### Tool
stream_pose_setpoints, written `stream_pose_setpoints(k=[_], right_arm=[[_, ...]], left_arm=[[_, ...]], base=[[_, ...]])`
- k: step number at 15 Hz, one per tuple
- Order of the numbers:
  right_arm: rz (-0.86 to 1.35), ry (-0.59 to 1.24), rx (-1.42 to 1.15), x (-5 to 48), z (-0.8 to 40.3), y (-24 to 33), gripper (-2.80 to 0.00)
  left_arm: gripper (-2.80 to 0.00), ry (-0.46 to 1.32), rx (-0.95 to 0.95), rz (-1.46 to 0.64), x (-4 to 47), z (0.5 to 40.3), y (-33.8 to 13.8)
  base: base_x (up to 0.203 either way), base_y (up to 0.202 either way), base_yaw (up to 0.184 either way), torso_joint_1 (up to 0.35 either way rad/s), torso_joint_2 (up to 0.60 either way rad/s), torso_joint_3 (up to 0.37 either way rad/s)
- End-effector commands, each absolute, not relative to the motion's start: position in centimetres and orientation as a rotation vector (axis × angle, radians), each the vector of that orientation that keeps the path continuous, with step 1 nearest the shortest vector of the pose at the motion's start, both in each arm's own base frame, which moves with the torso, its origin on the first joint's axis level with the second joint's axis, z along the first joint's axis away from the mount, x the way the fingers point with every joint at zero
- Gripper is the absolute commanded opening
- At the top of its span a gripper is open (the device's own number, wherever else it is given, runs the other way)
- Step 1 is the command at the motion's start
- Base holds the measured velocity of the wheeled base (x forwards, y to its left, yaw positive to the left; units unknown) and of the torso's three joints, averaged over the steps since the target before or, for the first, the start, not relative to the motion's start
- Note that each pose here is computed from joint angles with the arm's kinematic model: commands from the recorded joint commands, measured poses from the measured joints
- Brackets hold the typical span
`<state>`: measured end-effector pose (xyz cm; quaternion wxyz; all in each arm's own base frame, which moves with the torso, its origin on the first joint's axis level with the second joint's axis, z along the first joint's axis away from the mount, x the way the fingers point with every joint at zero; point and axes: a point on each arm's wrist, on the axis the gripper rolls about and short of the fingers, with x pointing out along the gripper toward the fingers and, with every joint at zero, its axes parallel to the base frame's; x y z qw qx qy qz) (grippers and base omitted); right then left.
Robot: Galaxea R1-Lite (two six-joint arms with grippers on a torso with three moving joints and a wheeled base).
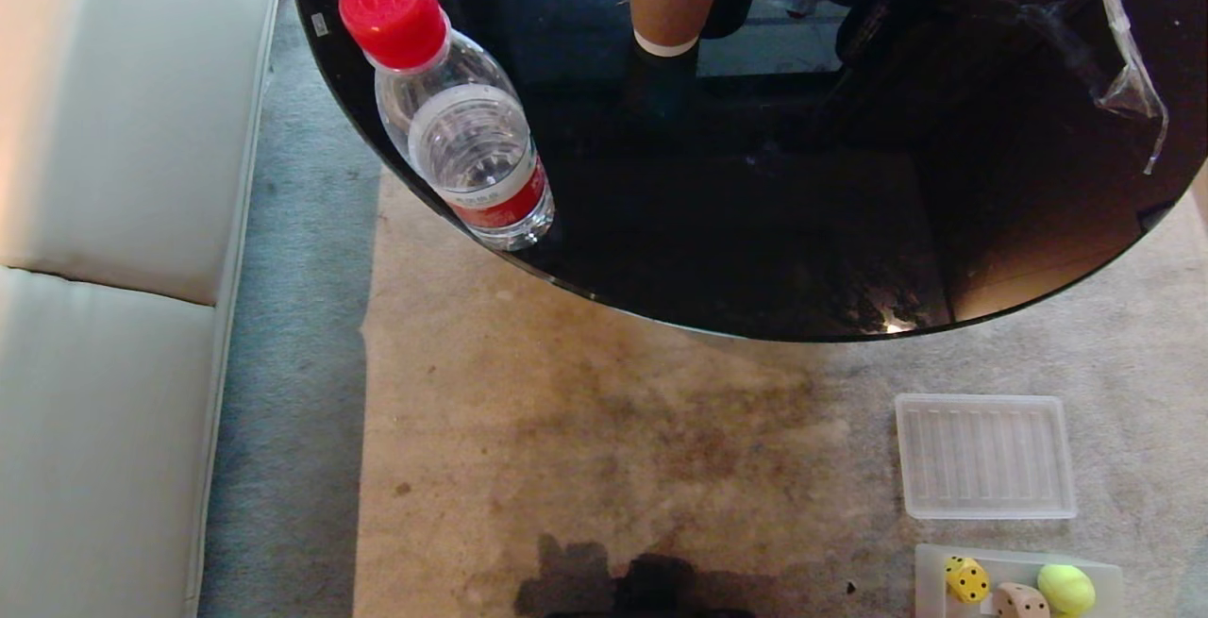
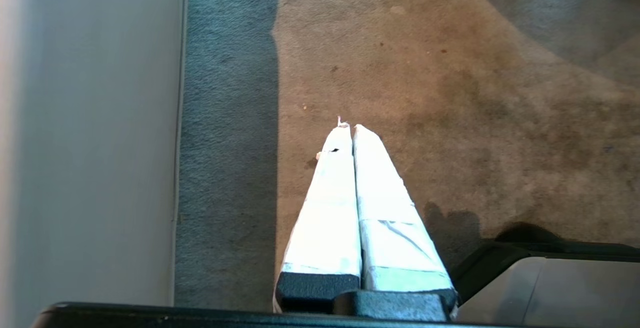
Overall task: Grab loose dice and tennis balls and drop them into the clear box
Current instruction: Close the lid
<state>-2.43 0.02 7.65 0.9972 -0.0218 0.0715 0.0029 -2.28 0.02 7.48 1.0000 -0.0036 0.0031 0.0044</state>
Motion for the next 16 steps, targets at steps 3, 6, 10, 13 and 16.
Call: stream_pose_setpoints(k=[3, 6, 10, 13, 16], right_arm=[[0.006, 0.144, -0.047, -2.43, 7.69, 0.02, -2.80], [0.007, 0.146, -0.047, -2.42, 7.65, 0.02, -2.80], [0.007, 0.146, -0.047, -2.42, 7.65, 0.02, -2.80], [0.007, 0.146, -0.047, -2.42, 7.65, 0.02, -2.80], [0.007, 0.146, -0.047, -2.42, 7.65, 0.02, -2.80]], left_arm=[[-2.80, 0.006, -0.008, 0.009, -2.28, 7.49, 0.02], [-2.80, 0.006, -0.008, 0.009, -2.28, 7.49, 0.02], [-2.80, 0.006, -0.008, 0.009, -2.28, 7.49, 0.02], [-2.80, 0.006, -0.008, 0.009, -2.28, 7.49, 0.02], [-2.80, 0.006, -0.008, 0.009, -2.28, 7.49, 0.02]], base=[[0.000, 0.000, 0.000, 0.000, 0.00, 0.000], [0.000, 0.000, 0.000, 0.000, 0.00, 0.000], [0.000, 0.000, 0.000, 0.000, 0.00, 0.000], [0.000, 0.000, 0.000, 0.000, 0.00, 0.000], [0.000, 0.000, 0.000, 0.000, 0.00, 0.000]])
